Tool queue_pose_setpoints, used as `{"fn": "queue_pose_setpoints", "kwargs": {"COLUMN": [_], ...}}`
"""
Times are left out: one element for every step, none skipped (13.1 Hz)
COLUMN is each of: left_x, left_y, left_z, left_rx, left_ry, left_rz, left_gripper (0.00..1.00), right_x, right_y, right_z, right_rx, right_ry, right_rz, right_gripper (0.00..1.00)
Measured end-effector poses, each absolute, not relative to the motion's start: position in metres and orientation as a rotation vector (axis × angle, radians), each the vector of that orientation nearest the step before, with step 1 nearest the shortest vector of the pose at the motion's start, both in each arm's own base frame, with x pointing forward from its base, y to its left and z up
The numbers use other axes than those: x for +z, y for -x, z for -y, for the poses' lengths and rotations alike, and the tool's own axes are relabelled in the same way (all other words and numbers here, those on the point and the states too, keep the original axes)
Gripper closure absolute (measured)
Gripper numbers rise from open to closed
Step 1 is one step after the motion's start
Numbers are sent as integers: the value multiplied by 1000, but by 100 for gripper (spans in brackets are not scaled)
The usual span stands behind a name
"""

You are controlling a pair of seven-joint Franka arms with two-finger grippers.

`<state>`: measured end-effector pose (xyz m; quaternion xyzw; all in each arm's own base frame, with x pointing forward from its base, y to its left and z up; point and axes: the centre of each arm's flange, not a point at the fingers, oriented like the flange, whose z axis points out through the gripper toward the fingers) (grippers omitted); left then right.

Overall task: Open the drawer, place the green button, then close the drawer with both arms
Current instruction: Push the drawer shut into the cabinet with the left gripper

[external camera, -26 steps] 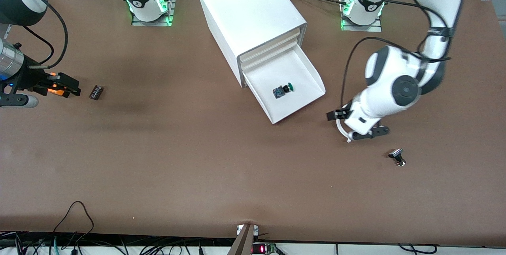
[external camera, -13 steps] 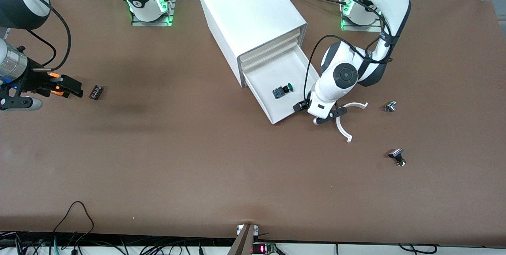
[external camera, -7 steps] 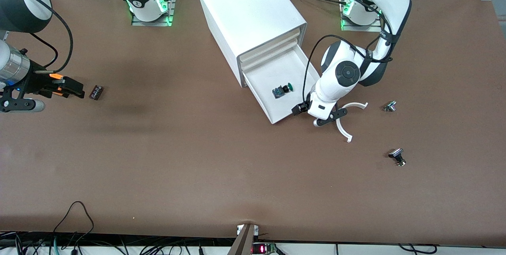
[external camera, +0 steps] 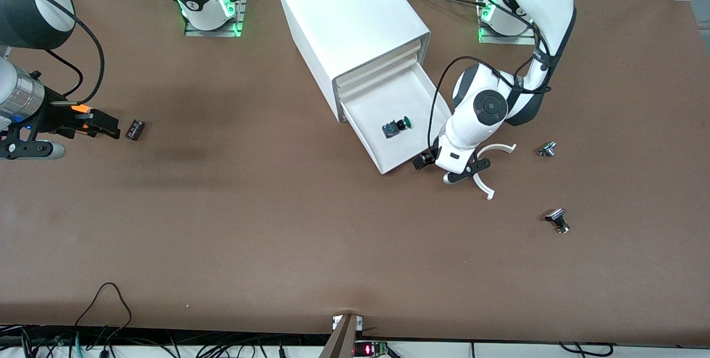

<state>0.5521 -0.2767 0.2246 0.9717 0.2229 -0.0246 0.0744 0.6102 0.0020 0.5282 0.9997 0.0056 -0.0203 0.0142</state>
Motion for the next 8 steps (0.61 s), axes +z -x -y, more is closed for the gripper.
{"fn": "queue_pose_setpoints", "kwargs": {"left_x": [220, 217, 215, 213, 213, 213, 214, 215], "left_y": [-548, -544, -541, -537, -534, -526, -517, -506], "left_z": [278, 282, 286, 289, 293, 304, 315, 328], "left_rx": [-86, -95, -104, -110, -120, -159, -188, -221], "left_ry": [-2923, -2930, -2936, -2940, -2944, -2953, -2959, -2965], "left_rz": [-663, -653, -642, -632, -622, -589, -560, -518], "left_gripper": [0, 0, 0, 0, 0, 0, 0, 0], "right_x": [528, 528, 527, 525, 524, 524, 524, 524], "right_y": [-610, -610, -611, -611, -611, -612, -612, -612], "right_z": [-2, -2, -2, -2, -2, -2, -2, -2], "right_rx": [-64, -65, -67, -70, -73, -74, -74, -74], "right_ry": [-3112, -3112, -3112, -3112, -3112, -3112, -3112, -3112], "right_rz": [-18, -18, -18, -18, -18, -18, -17, -17], "right_gripper": [0, 0, 0, 0, 0, 0, 0, 0]}}
